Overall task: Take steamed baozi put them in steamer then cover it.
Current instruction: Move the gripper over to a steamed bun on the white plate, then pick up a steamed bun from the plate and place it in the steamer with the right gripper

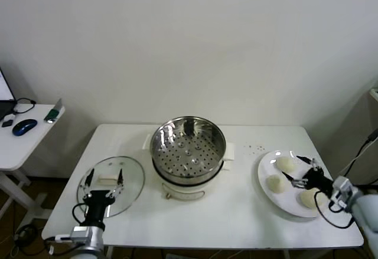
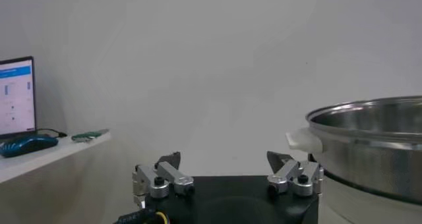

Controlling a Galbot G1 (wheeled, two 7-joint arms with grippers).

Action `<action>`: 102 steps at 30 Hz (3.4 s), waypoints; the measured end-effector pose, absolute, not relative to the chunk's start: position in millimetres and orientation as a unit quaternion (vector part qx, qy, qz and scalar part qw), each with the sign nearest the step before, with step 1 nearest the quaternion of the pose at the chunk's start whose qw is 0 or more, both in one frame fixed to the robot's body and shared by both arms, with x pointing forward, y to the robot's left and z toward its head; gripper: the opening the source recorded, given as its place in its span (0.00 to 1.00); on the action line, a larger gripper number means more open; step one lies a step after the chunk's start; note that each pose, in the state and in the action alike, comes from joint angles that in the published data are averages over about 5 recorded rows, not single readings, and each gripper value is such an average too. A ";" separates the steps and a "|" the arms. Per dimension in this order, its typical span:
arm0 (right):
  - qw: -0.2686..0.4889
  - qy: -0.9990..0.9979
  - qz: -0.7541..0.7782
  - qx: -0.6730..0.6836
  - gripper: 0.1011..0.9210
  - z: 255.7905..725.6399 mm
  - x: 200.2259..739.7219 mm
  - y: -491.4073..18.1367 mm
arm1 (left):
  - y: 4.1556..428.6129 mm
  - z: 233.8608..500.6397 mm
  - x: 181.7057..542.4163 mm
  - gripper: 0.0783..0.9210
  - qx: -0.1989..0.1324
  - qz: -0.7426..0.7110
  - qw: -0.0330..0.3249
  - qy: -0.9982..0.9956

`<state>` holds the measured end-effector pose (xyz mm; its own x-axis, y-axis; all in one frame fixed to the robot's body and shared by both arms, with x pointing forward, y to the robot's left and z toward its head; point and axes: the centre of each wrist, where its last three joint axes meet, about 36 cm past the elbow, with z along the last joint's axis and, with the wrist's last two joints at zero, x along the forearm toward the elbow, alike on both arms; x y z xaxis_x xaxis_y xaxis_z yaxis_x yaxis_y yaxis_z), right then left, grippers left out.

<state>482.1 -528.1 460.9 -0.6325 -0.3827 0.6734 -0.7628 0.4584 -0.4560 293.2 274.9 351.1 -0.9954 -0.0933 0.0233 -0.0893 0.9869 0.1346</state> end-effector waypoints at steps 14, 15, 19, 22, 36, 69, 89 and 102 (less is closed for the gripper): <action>0.364 -0.646 0.502 0.445 0.88 521.5 602.2 -514.2 | 279.0 348.7 293.8 0.88 0.045 -0.071 0.025 -0.996; 0.371 -0.637 0.506 0.448 0.88 520.8 608.3 -511.0 | 279.2 348.5 294.1 0.88 0.046 -0.071 0.025 -0.996; 0.396 -0.605 0.517 0.458 0.88 512.2 629.0 -498.0 | 281.7 348.6 295.7 0.88 0.050 -0.071 0.026 -0.996; 0.410 -0.588 0.521 0.463 0.88 503.6 642.2 -487.5 | 285.1 349.0 296.9 0.88 0.053 -0.073 0.027 -0.996; 0.443 -0.546 0.534 0.470 0.88 463.1 675.5 -454.2 | 293.1 342.6 293.1 0.88 0.061 -0.078 0.040 -0.994; 0.438 -0.520 0.549 0.486 0.72 460.7 693.8 -440.9 | 299.4 336.0 284.2 0.88 0.069 -0.083 0.052 -0.993; 0.257 -0.391 0.684 0.560 0.73 652.3 744.4 -311.7 | 297.7 334.9 274.1 0.88 0.061 -0.088 0.062 -0.992; 0.098 -0.207 0.773 0.592 0.74 708.9 739.9 -142.4 | 297.0 332.0 270.1 0.88 0.044 -0.096 0.069 -0.992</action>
<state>739.9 -142.4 708.9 -0.2812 -0.0944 0.9550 -0.3959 -0.8951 -0.2051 270.1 297.0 332.0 -0.9866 -0.1000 0.1293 -0.0733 0.9778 0.1964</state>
